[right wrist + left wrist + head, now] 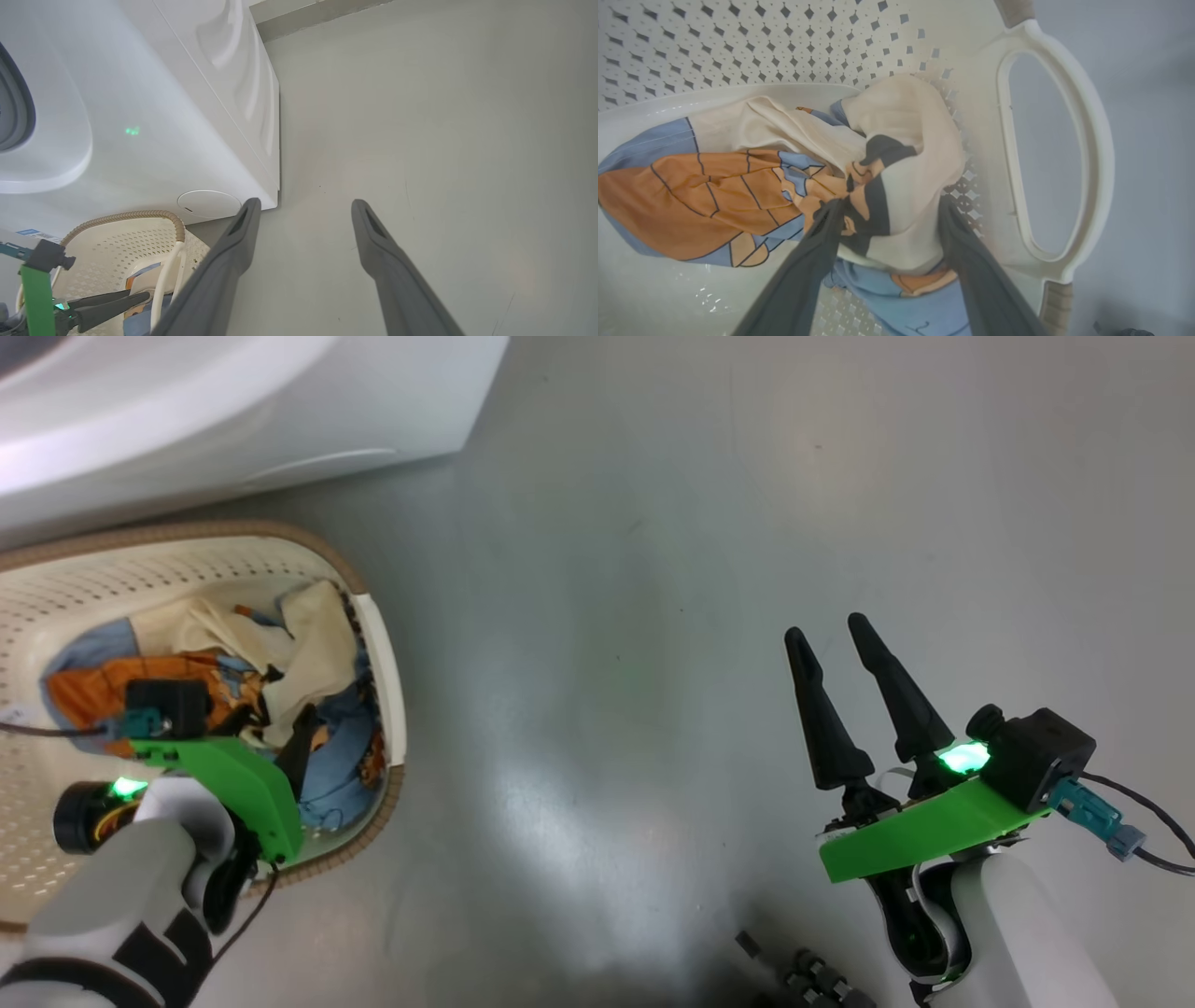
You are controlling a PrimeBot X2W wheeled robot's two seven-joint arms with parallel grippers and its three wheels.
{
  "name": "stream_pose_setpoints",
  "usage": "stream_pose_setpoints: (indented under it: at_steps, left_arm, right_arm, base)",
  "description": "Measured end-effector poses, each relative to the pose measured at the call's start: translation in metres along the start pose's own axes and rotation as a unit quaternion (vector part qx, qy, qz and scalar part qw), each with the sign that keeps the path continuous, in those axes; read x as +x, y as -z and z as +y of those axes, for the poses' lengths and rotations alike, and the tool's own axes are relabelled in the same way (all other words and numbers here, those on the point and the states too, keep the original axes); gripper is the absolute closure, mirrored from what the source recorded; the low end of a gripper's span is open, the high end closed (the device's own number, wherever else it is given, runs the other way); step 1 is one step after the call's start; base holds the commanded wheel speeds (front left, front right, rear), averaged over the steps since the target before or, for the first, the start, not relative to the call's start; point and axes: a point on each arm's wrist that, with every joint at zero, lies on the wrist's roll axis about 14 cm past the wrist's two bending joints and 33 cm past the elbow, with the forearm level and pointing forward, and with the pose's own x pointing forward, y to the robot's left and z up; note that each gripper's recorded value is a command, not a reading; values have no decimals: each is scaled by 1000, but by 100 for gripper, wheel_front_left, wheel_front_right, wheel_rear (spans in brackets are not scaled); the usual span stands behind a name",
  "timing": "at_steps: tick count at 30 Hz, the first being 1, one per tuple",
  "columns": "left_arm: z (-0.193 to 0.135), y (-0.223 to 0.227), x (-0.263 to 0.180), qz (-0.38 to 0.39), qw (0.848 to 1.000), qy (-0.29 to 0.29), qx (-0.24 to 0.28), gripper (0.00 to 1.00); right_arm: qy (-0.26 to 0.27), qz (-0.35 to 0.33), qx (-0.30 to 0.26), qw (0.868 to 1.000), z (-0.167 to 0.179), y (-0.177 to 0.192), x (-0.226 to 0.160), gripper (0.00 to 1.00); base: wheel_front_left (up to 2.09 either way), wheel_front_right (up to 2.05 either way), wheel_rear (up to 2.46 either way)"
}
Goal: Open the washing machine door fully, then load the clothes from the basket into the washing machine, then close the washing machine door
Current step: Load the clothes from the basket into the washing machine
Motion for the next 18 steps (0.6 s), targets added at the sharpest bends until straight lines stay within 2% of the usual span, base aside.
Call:
stream_pose_setpoints:
  at_steps: [7,8,9,10,11,18]
  left_arm:
    - [-5,8,15,22,1000,21,-3,0]
    - [-5,8,16,24,999,22,-7,20]
    - [-6,9,17,26,999,23,-10,58]
    - [-7,10,17,28,999,24,-13,89]
    - [-7,10,17,28,999,25,-14,100]
    - [-11,-3,9,7,999,23,-22,100]
  right_arm:
    - [12,7,2,1000,-8,5,1,0]
    - [12,5,1,1000,-9,4,2,0]
    - [13,4,0,1000,-9,4,3,0]
    - [14,4,0,1000,-10,4,3,0]
    - [14,4,0,1000,-10,3,2,0]
    - [12,-13,0,1000,-8,-10,1,0]
  base:
    - [0,0,0]
    - [0,0,0]
    - [0,0,0]
    - [0,0,0]
    - [0,0,0]
    - [0,0,0]
